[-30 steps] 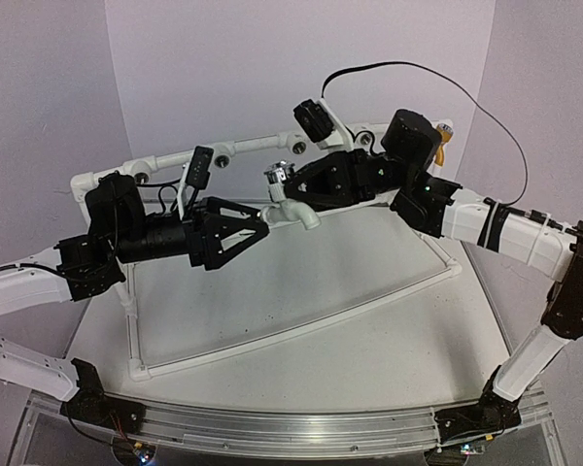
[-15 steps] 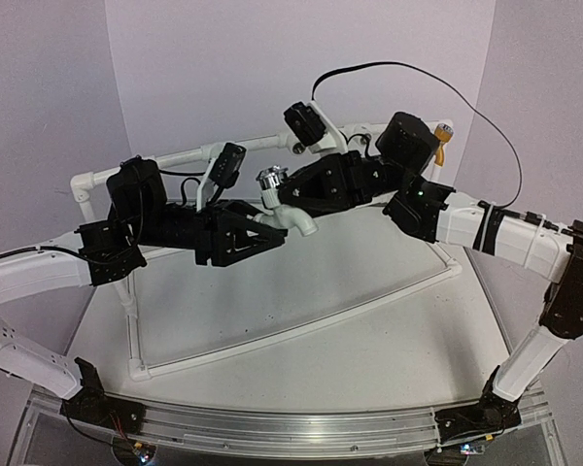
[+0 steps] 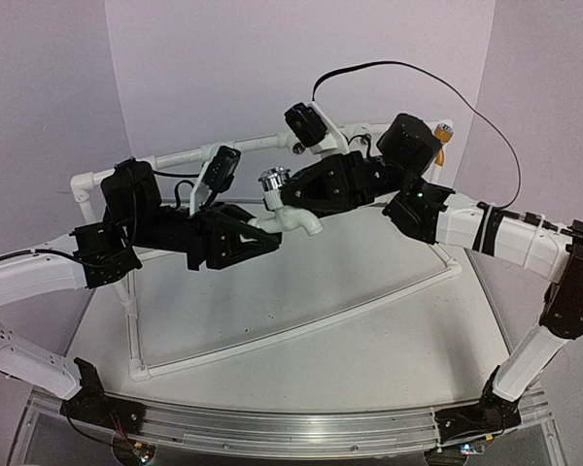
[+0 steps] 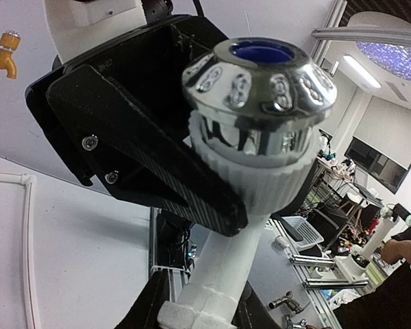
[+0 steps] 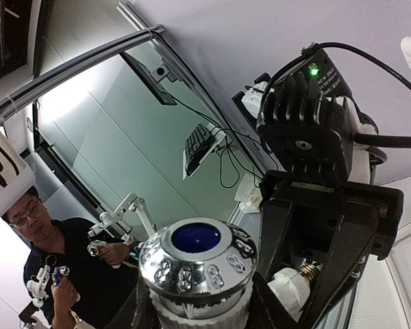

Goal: Install the water faucets
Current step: Pass from the right arm to the left, then pass from the left arm to the right

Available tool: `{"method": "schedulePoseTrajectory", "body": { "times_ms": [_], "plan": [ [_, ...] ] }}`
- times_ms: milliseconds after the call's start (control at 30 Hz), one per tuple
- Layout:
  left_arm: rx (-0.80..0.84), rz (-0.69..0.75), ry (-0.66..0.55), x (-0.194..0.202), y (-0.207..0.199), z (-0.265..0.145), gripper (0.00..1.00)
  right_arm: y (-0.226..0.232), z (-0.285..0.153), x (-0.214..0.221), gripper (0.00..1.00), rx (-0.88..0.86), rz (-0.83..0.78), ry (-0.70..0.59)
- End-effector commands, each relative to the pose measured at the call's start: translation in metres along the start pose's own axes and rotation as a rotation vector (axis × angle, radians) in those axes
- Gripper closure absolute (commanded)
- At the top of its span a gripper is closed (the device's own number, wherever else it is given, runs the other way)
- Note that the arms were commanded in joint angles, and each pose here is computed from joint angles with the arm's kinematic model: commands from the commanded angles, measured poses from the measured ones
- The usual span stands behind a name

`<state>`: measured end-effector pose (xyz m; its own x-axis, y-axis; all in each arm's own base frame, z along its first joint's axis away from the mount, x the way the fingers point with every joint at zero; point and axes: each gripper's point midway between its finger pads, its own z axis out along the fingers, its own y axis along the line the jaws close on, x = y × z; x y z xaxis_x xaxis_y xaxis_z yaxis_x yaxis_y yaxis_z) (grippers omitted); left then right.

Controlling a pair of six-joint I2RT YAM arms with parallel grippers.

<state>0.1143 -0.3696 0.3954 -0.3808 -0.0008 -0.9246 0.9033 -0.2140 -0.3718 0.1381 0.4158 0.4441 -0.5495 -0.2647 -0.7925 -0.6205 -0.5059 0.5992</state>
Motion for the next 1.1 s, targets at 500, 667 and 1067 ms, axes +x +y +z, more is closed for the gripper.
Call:
{"method": "schedulePoseTrajectory", "body": {
  "times_ms": [500, 667, 1067],
  "plan": [
    [-0.531, -0.061, -0.145, -0.018, 0.077, -0.049, 1.00, -0.079, -0.071, 0.021, 0.05, 0.445, -0.011, -0.097],
    [-0.546, -0.109, -0.111, -0.008, 0.089, -0.044, 1.00, -0.096, -0.072, 0.026, 0.09, 0.490, -0.046, -0.065],
    [-0.547, -0.186, -0.031, 0.013, 0.104, -0.034, 1.00, -0.126, -0.059, 0.035, 0.43, 0.515, -0.064, 0.030]
  ]
}}
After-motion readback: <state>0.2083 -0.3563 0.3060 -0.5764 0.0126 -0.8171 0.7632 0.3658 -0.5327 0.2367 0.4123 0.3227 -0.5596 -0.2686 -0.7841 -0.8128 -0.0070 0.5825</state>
